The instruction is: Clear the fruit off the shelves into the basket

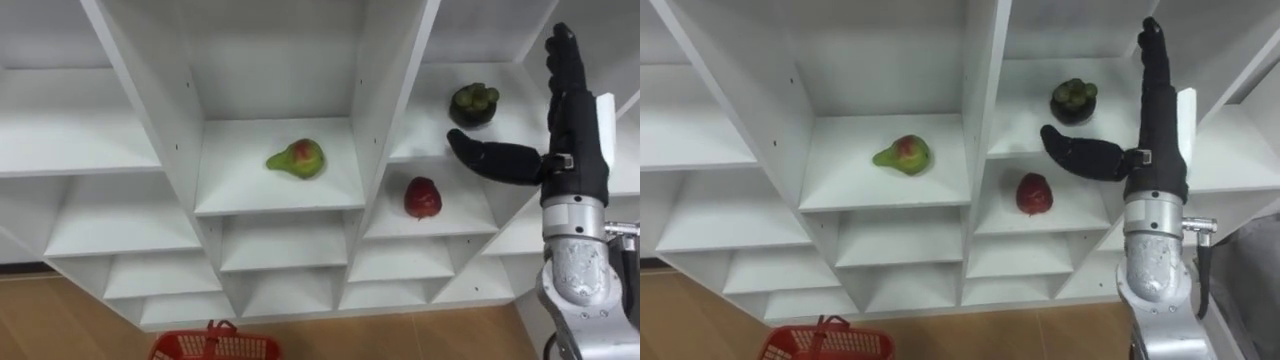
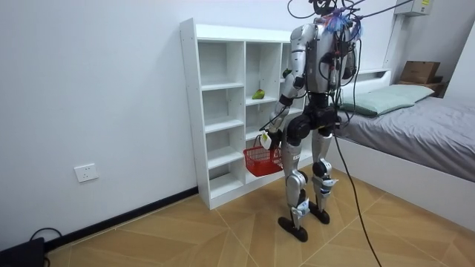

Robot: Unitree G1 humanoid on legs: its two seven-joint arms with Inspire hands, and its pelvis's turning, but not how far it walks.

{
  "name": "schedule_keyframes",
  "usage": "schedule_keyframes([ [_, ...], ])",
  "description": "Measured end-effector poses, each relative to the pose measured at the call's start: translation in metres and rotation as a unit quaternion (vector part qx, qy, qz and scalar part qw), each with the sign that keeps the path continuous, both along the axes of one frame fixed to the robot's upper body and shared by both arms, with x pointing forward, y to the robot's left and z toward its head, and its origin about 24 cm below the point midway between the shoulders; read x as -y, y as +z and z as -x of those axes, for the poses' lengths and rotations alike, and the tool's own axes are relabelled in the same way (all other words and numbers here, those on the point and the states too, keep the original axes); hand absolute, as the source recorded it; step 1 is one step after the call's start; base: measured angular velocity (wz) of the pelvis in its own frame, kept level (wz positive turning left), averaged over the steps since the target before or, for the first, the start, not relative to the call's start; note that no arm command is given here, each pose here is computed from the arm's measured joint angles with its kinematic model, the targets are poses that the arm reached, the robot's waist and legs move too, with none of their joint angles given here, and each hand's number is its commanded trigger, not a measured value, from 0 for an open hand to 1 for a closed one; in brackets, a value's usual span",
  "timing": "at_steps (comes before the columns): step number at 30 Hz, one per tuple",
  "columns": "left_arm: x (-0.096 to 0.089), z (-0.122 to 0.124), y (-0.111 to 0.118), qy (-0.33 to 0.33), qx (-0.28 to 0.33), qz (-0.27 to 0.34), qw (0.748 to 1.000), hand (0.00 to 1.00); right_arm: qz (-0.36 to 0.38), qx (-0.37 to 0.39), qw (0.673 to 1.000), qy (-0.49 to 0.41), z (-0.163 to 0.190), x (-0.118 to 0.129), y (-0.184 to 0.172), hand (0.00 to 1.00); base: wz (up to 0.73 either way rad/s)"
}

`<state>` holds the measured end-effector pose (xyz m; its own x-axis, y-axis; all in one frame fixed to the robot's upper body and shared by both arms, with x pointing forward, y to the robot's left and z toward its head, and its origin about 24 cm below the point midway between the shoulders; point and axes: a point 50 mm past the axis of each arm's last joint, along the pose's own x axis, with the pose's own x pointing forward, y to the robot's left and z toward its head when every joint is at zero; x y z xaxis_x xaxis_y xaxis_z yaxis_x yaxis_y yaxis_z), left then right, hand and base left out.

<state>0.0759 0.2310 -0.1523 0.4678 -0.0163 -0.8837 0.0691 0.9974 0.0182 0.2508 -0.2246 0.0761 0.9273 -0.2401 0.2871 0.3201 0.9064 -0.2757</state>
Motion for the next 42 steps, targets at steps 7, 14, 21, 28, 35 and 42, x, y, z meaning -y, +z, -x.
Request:
schedule_keyframes([
  [7,0.0,-0.003,0.002,-0.002,0.009,-0.001,1.0,1.0,-0.006,0.006,1.0,-0.004,-0.005,0.007,0.006,0.0,0.0],
  [14,-0.001,-0.002,0.001,0.002,0.0,-0.004,1.0,1.0,-0.021,-0.021,0.999,-0.013,-0.011,0.013,0.001,0.0,0.05],
  [21,-0.001,0.0,0.001,0.005,-0.003,-0.01,1.0,1.0,-0.022,-0.038,0.999,-0.002,-0.02,0.016,0.0,0.0,0.04],
  [28,-0.002,0.0,0.001,0.006,-0.003,-0.011,1.0,1.0,-0.017,-0.061,0.998,0.03,-0.021,0.013,-0.003,0.0,0.0],
  [35,-0.001,-0.002,0.001,-0.005,-0.003,-0.017,1.0,1.0,0.01,-0.075,0.996,0.049,-0.022,0.011,-0.006,0.0,0.0],
  [42,-0.001,-0.004,0.001,-0.004,-0.003,-0.017,1.0,1.0,0.009,-0.096,0.994,0.04,-0.028,0.014,-0.012,0.0,0.0],
])
